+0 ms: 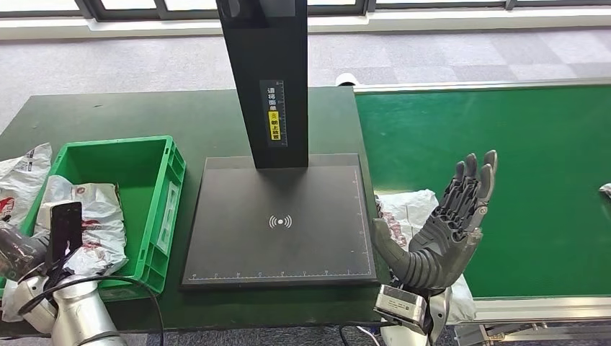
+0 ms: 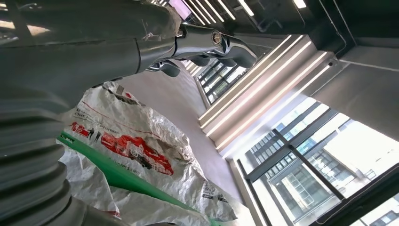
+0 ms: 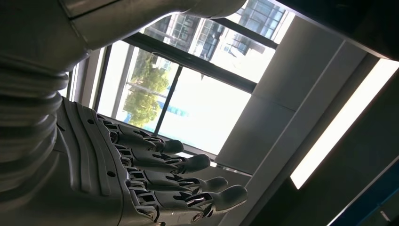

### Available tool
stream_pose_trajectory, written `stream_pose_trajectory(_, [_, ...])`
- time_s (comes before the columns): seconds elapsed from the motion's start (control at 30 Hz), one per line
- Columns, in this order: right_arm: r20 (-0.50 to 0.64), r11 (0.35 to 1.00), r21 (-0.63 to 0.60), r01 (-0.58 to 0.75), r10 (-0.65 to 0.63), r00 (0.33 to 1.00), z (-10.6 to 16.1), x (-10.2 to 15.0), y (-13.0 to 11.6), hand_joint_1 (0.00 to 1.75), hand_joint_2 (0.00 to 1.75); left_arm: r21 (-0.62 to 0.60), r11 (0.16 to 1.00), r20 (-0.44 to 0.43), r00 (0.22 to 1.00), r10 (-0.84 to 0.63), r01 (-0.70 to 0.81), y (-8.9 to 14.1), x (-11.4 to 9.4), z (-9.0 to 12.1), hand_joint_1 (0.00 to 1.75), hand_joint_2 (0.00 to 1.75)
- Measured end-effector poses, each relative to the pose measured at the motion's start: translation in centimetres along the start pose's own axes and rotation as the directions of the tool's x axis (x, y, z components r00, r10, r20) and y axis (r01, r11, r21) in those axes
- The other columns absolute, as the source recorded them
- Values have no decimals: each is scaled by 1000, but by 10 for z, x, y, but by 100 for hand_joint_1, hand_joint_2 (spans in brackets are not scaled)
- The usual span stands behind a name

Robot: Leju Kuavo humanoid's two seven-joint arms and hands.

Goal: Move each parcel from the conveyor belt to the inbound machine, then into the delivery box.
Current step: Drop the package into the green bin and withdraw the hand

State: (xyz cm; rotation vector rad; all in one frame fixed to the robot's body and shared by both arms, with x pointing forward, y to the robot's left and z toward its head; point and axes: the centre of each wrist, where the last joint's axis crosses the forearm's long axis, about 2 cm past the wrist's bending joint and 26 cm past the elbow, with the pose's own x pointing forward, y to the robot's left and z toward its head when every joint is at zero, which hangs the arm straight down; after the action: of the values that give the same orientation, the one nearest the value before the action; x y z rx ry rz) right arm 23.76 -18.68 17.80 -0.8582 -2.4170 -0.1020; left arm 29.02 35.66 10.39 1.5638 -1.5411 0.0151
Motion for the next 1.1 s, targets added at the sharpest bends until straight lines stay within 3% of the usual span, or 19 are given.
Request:
stream_pose_trajectory(0.23, [-1, 1000, 0, 1, -1, 1000, 0, 0, 0, 0, 175, 197, 976, -21, 994, 104, -97, 25, -7, -7, 0, 175])
stream_pose_trajectory(0.57, [0, 1000, 4, -24, 24, 1000, 1, -3, -3, 0, 175, 261, 953, 24, 988, 153, -154, 39, 0, -9, 0, 175])
stream_pose_trajectory(0.7, [-7, 994, 32, -100, 101, 995, 6, -15, -10, 0, 175, 232, 927, 67, 955, 287, -295, 34, 23, 3, 0, 175])
stream_pose_trajectory(0.83, [-51, 951, 142, -273, 283, 958, 17, -48, -18, 0, 175, 136, 866, 123, 876, 467, -481, 21, 62, 21, 0, 175])
stream_pose_trajectory(0.97, [-125, 837, 302, -456, 509, 852, 29, -89, -25, 0, 175, -2, 795, 148, 787, 600, -606, 14, 97, 49, 0, 175])
stream_pose_trajectory(1.1, [-209, 745, 420, -518, 635, 743, 46, -116, -32, 0, 175, -123, 746, 161, 728, 666, -655, 11, 121, 74, 0, 175])
